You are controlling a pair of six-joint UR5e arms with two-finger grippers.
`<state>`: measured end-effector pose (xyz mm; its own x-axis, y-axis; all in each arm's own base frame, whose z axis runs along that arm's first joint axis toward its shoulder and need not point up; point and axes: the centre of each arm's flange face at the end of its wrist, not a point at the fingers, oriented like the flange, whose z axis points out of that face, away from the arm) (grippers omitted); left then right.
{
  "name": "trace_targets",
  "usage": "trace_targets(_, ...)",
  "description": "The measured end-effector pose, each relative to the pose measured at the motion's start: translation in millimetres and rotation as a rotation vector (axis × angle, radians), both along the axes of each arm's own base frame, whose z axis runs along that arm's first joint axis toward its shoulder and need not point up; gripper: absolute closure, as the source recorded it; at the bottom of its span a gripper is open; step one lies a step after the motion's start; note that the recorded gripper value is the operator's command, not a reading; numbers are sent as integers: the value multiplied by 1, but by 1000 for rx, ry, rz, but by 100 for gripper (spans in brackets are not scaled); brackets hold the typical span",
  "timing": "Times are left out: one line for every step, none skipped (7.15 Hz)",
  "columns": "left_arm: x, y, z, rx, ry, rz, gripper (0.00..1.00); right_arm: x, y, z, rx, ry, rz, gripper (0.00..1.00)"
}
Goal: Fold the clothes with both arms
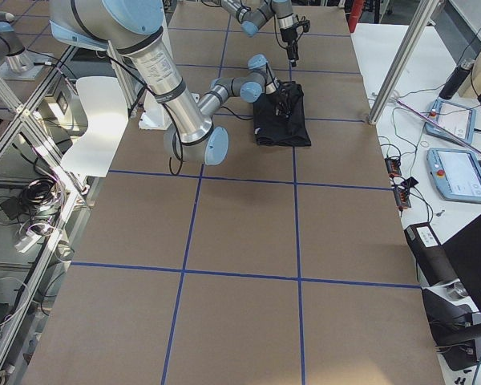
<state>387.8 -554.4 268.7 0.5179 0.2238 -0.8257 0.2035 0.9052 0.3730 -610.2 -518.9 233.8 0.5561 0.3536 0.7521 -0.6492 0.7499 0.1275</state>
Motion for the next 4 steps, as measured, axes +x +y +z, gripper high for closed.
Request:
trace_targets(-1,0,-1,2,2,-1,0,0,-38,5,22,-20,47,100)
trace_targets(-3,1,-3,4,5,-2,0,10,-72,12,47,-37,98,100)
trace_targets(-4,2,-6,6,9,-4,0,22,-97,16,78,-53,150,85)
trace_targets(-6,3,-8,8,11,-6,0,37,-114,16,94,-74,175,7)
